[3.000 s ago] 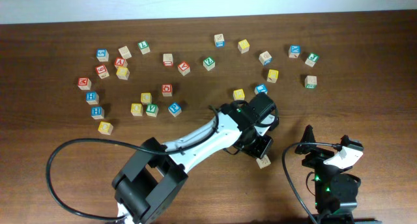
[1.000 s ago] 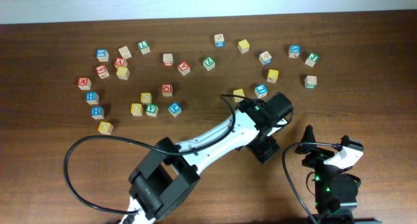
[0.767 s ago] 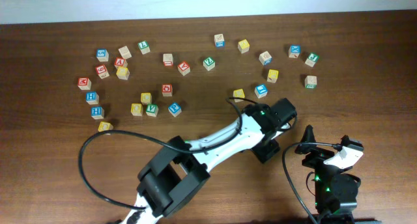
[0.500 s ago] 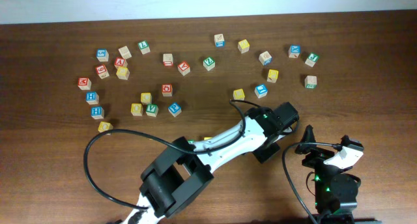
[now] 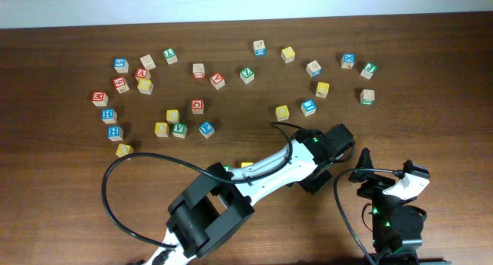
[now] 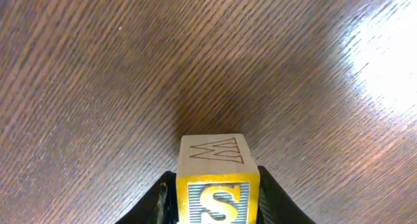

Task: Spell out RSS
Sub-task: 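Grasp the yellow S block with the left gripper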

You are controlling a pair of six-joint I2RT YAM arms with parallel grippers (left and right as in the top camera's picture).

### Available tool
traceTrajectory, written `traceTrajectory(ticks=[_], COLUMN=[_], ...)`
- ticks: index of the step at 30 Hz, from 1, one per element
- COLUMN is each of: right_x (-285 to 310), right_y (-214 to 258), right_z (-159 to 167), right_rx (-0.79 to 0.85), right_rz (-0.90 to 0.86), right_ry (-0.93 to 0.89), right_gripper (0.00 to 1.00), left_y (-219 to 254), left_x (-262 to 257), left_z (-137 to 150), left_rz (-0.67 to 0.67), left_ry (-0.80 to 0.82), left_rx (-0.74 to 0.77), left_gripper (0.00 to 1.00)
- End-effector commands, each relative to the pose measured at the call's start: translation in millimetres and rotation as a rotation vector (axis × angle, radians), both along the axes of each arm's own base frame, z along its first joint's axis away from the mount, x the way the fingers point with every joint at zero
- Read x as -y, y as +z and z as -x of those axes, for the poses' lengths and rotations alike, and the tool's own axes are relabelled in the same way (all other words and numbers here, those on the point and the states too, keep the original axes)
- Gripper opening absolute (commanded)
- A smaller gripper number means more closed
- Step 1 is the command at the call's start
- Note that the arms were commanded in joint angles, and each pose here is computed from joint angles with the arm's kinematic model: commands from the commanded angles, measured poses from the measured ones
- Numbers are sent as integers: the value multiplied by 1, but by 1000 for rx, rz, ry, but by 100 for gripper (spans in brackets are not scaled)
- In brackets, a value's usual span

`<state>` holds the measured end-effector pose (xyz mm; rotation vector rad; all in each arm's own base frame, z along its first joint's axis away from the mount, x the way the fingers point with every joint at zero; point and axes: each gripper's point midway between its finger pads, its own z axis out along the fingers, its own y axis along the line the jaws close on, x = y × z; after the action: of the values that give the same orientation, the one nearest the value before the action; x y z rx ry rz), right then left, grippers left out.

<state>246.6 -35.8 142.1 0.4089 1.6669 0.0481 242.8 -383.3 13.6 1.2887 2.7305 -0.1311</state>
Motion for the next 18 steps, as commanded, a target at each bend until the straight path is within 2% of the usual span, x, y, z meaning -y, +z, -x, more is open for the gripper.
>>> traceTrajectory(ticks=[1, 4, 6, 8, 10, 14, 16, 18], right_x=[4, 4, 4, 4, 4, 4, 4, 4], right_y=[-3, -3, -3, -3, -3, -3, -3, -3], right_z=[1, 1, 1, 1, 1, 1, 1, 1], right_rx=[-11, -11, -11, -11, -11, -11, -11, -11], right_rz=[11, 11, 11, 11, 11, 11, 11, 11], right_ry=[-21, -21, -21, -21, -21, -21, -21, -21], right_gripper=[98, 98, 98, 98, 98, 98, 98, 98], left_y=[-8, -8, -9, -9, -9, -9, -9, -9], left_x=[-5, -6, -16, -34, -62, -105, -109, -96], left_z=[3, 3, -1, -14, -30, -48, -44, -31], left_rz=[-26, -27, -60, -101, -134, -193, -196, -168], left_ry=[46, 107, 213, 360, 561, 840, 915, 904], left_rx=[-12, -21, -9, 21, -5, -46, -92, -178], left_gripper=[28, 26, 26, 23, 23, 24, 25, 21])
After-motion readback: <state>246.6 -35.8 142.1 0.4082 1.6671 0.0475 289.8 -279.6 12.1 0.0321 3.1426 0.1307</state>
